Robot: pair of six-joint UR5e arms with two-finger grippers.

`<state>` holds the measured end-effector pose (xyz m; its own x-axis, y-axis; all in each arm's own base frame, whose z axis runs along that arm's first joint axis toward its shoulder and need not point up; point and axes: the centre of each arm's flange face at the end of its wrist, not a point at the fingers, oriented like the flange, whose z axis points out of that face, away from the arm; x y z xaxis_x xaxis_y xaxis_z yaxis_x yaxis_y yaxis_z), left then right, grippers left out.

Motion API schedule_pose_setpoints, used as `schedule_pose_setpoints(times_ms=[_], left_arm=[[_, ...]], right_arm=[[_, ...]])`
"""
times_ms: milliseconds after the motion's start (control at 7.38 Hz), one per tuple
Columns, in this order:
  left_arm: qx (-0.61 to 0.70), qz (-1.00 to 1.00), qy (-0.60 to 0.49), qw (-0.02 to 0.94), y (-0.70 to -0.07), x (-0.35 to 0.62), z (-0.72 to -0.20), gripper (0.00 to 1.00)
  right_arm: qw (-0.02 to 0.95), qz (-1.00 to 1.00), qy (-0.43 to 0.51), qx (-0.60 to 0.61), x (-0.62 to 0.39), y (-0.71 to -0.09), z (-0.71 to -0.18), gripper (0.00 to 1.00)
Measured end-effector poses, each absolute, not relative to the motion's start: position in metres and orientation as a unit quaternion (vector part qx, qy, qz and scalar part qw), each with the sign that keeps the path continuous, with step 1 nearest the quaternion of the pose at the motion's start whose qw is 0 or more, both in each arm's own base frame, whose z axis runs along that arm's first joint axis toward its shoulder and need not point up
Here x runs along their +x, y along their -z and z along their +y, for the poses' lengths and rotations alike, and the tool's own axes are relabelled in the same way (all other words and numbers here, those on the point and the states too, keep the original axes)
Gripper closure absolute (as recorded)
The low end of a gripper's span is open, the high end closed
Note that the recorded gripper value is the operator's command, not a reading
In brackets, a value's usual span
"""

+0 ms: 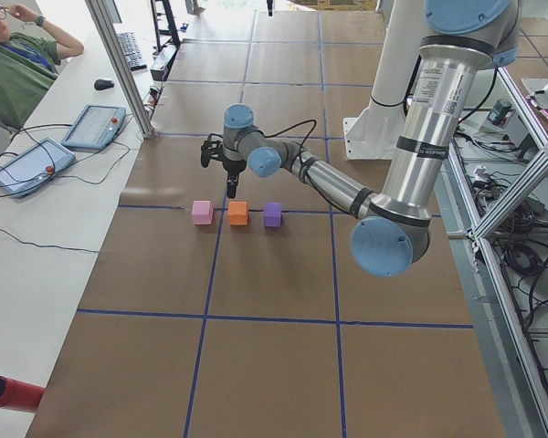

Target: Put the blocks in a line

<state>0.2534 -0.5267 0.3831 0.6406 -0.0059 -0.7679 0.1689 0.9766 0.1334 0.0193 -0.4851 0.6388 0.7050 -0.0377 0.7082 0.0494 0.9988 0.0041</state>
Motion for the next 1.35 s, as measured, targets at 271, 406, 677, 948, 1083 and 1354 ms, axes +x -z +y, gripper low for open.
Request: schedule_pose_setpoints(times_ms=[271, 406, 677, 948, 1083, 1354], left_arm=[[0.125, 0.422, 0.054, 0.896, -0.380, 0.186, -0.531, 0.00], [0.119, 0.423, 0.044, 0.897, -0.392, 0.150, -0.535, 0.00], [0.108, 0.390, 0.001, 0.915, -0.445, 0.075, -0.557, 0.00], [0.095, 0.357, -0.060, 0.928, -0.542, 0.001, -0.561, 0.00], [0.081, 0.353, -0.068, 0.930, -0.586, -0.028, -0.551, 0.00], [0.049, 0.368, -0.066, 0.926, -0.647, -0.052, -0.519, 0.00]], right_arm=[[0.923, -0.383, 0.023, -0.008, 0.019, -0.639, -0.485, 0.00], [0.923, -0.383, 0.023, -0.008, 0.020, -0.639, -0.485, 0.00], [0.923, -0.384, 0.023, -0.007, 0.020, -0.639, -0.485, 0.00], [0.923, -0.383, 0.023, -0.007, 0.020, -0.638, -0.485, 0.00], [0.923, -0.383, 0.023, -0.007, 0.020, -0.639, -0.485, 0.00], [0.923, -0.383, 0.023, -0.008, 0.019, -0.639, -0.485, 0.00]])
